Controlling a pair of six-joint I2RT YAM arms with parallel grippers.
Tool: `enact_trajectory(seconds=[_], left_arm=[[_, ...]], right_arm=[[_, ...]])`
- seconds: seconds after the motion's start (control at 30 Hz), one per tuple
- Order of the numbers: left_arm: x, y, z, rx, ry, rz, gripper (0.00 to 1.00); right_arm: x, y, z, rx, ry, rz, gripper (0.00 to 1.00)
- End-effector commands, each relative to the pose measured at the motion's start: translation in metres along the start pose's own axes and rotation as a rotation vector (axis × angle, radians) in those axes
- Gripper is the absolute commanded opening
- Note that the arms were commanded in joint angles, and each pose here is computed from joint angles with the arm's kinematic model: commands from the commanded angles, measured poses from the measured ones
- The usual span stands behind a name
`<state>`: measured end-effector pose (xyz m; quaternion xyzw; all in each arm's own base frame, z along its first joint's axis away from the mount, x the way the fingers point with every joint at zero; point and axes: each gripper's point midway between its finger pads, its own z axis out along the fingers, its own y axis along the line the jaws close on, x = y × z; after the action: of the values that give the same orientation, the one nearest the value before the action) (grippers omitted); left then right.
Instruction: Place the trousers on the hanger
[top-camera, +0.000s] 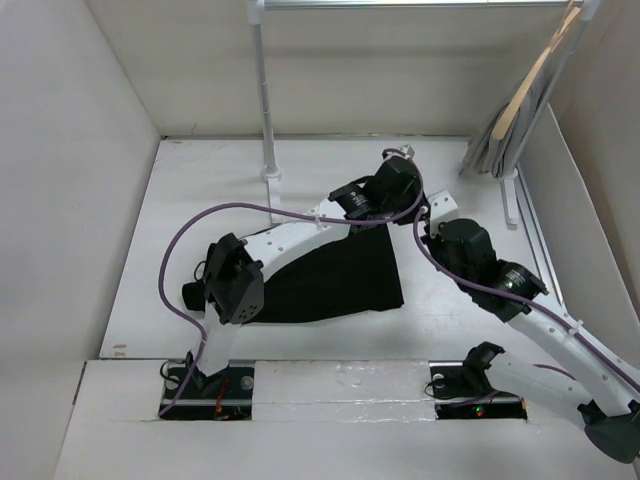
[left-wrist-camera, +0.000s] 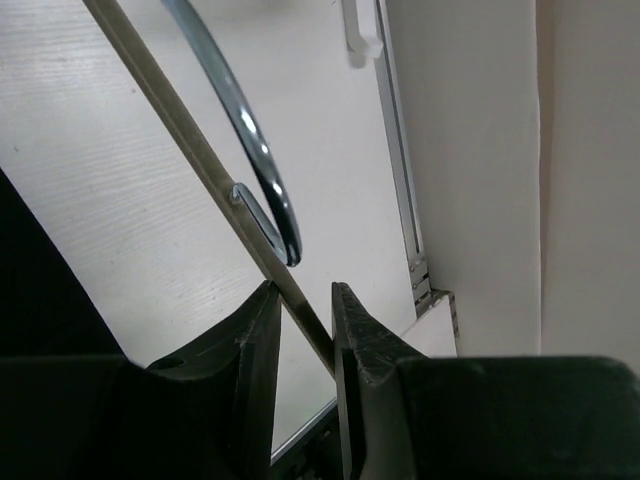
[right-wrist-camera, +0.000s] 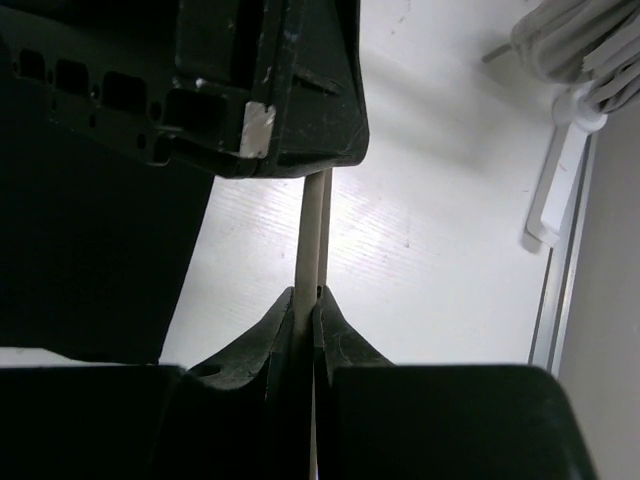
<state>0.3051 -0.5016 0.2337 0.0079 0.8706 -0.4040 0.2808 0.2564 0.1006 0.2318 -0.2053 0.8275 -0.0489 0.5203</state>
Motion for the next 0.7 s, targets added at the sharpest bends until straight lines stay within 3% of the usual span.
enact_trajectory(seconds=[0.0,0.07,0.17,0.2,0.23,0.43,0.6,0.67], left_arm=[[-0.010,-0.022,-0.020,0.118,-0.046,-0.040,0.00],[-0.008,-0.011,-0.023,0.110,-0.045,-0.058,0.00],[-0.009,-0.007,-0.027,0.127,-0.082,-0.091,0.00],[-0.008,-0.002,-0.027,0.119,-0.092,-0.097,0.00],[-0.009,-0.003,-0.029,0.122,-0.095,-0.097,0.00],[0.007,0.026,-0.017,0.090,-0.097,-0.117,0.00],[0.012,0.031,-0.019,0.091,-0.096,-0.140,0.00],[0.008,0.030,-0.024,0.090,-0.116,-0.138,0.00]], right_arm=[[-0.021,0.024,-0.006,-0.118,-0.105,0.029,0.04],[-0.019,0.027,-0.006,-0.135,-0.103,0.025,0.06],[-0.008,0.036,-0.002,-0.173,-0.097,0.019,0.22],[0.001,0.041,-0.002,-0.190,-0.076,0.030,0.35],[0.004,0.042,-0.001,-0.191,-0.072,0.028,0.35],[0.036,0.059,0.002,-0.258,0.014,0.041,0.59],[0.019,0.042,-0.018,-0.254,-0.012,0.074,0.81],[0.009,0.041,-0.027,-0.290,-0.028,0.093,0.83]])
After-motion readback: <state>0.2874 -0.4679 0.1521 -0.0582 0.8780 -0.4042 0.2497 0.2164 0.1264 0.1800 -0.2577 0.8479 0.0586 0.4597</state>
